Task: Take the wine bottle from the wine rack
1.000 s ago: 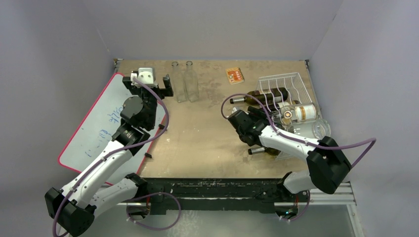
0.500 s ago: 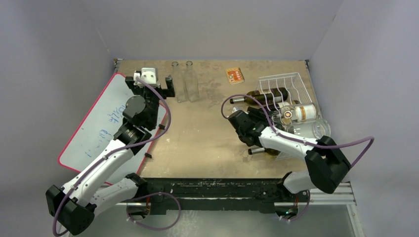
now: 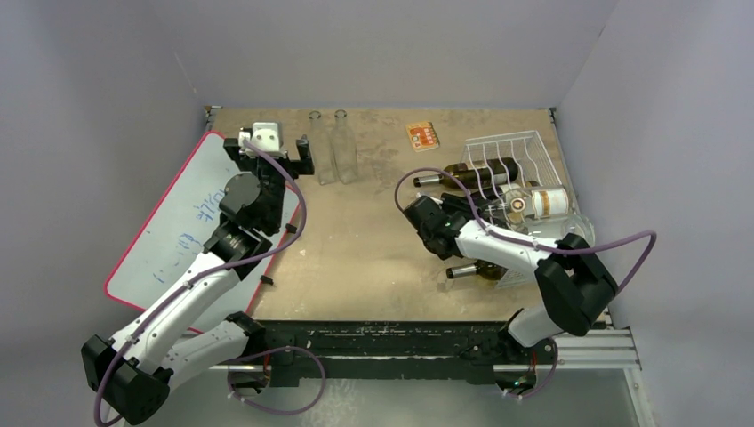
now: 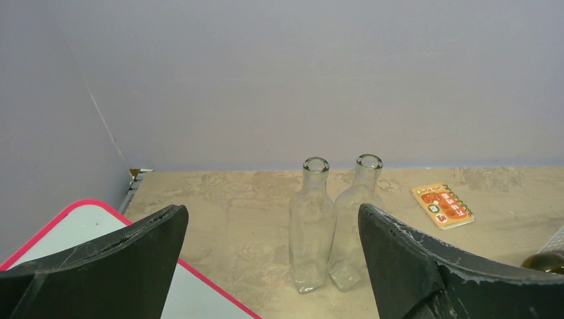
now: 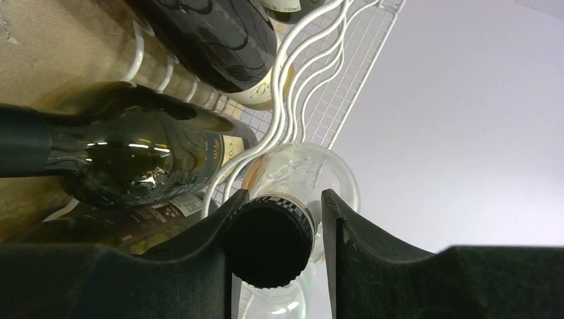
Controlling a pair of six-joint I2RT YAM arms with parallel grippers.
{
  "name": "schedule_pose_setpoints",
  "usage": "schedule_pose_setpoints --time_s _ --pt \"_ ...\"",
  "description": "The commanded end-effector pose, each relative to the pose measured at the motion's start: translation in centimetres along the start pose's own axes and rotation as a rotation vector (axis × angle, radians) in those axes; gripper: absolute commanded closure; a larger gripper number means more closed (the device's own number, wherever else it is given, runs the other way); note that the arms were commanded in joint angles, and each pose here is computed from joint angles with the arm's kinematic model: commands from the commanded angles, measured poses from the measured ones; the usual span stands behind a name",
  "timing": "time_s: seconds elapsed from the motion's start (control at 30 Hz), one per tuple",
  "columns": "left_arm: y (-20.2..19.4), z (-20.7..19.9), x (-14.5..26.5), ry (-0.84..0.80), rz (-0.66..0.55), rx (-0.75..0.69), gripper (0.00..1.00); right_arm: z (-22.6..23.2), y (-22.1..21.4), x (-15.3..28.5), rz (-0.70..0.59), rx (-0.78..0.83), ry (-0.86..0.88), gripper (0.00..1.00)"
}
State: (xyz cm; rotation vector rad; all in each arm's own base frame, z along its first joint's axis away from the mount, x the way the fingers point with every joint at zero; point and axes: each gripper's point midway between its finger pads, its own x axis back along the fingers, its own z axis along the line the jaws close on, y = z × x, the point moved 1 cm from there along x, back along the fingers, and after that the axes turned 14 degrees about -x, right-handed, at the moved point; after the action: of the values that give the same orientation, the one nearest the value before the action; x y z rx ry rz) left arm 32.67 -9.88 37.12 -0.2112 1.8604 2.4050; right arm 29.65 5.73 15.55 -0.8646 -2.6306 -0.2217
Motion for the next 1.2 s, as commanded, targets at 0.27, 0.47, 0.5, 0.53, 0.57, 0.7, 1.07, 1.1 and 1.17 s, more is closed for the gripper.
schedule_pose_setpoints --time_s 0.27,0.47,0.5,0.53,0.57,0.7,1.07,1.1,1.17 --pt "2.3 1.0 0.4 0.025 -0.067 0.031 0.00 -6.6 1.9 2.7 -0.060 -0.421 -0.035 0.88" --pt "2.0 0.9 0.3 0.022 -0.060 0.021 0.00 -9.8 2.2 3.7 -0.077 -0.578 -0.108 0.90" --pt "2.0 0.9 0.3 0.023 -0.060 0.020 0.00 -10.0 2.3 3.8 -0.082 -0.590 -0.113 0.90" --pt "2.0 0.9 0.3 0.025 -0.060 0.020 0.00 -10.4 2.5 3.9 -0.087 -0.605 -0.120 0.90" --pt "2.1 1.0 0.3 0.026 -0.061 0.021 0.00 -10.7 2.6 4.0 -0.091 -0.621 -0.131 0.91" --pt "1.9 0.9 0.3 0.025 -0.058 0.018 0.00 -11.8 2.6 4.3 -0.099 -0.681 -0.160 0.95" --pt "2.1 0.3 0.2 -0.006 -0.063 0.020 0.00 -15.8 1.8 6.0 -0.120 -0.845 -0.215 1.00" --pt "2.1 0.3 0.2 -0.009 -0.064 0.019 0.00 -15.7 1.6 6.0 -0.110 -0.845 -0.216 1.00" --pt "2.2 0.3 0.2 -0.010 -0.066 0.020 0.00 -15.3 1.2 6.0 -0.086 -0.844 -0.213 1.00"
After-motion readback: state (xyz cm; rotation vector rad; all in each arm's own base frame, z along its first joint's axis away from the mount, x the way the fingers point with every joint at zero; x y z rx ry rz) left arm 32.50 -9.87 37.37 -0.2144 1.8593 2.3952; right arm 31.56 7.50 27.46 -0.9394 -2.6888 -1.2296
